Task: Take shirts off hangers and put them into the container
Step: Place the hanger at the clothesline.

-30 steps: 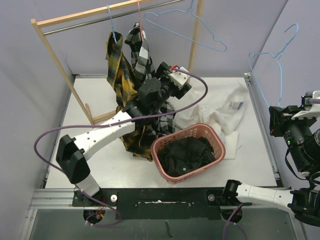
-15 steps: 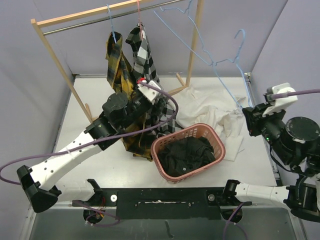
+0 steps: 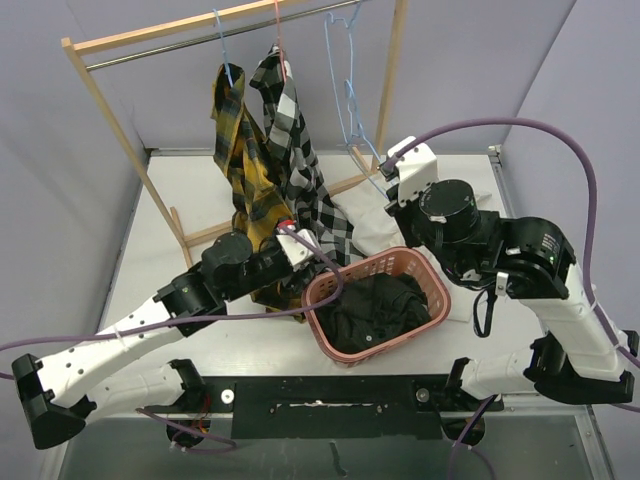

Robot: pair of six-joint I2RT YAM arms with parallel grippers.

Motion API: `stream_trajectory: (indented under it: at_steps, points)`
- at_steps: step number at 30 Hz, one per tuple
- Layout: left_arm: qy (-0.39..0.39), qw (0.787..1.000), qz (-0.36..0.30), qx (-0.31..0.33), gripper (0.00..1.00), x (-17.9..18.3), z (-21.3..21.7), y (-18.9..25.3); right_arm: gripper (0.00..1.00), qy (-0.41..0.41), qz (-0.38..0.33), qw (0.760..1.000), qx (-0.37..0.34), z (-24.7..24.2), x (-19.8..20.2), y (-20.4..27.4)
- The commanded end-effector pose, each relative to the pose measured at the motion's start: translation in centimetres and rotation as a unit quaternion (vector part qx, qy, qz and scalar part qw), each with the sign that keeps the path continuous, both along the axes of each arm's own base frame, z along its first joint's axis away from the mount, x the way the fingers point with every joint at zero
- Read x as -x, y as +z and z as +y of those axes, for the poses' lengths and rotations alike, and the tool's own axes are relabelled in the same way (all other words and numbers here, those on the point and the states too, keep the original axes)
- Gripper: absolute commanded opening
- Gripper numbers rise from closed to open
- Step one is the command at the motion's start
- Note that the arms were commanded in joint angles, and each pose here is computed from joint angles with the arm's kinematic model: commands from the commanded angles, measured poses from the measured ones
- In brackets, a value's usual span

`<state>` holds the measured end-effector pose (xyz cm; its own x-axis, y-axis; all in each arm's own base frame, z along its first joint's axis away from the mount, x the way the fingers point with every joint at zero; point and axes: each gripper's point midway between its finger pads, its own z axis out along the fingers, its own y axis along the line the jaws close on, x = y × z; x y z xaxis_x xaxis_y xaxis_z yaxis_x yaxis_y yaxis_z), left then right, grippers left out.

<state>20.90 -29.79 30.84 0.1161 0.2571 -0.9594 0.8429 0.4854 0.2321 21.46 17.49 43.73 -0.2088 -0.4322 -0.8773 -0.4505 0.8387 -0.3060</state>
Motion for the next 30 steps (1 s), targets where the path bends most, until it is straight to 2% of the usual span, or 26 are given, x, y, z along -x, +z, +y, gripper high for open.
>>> stream_trajectory:
  at_steps: [1,12,17,30]
  points:
    - [-0.012,0.997,-0.036,0.062,0.59,1.2,0.5,4.0,0.00,0.016,-0.010,0.998,-0.066,-0.5,1.0,2.7]
    - [-0.018,0.997,-0.039,0.060,0.59,2.1,0.6,3.3,0.00,0.022,0.024,0.996,-0.079,0.3,1.6,0.9]
    - [-0.020,0.998,-0.034,0.056,0.59,2.2,0.3,2.9,0.00,0.016,0.018,0.996,-0.087,0.0,1.5,1.1]
    - [-0.017,0.998,-0.033,0.053,0.59,2.0,0.4,2.6,0.00,0.074,0.037,0.990,-0.115,2.2,2.7,1.0]
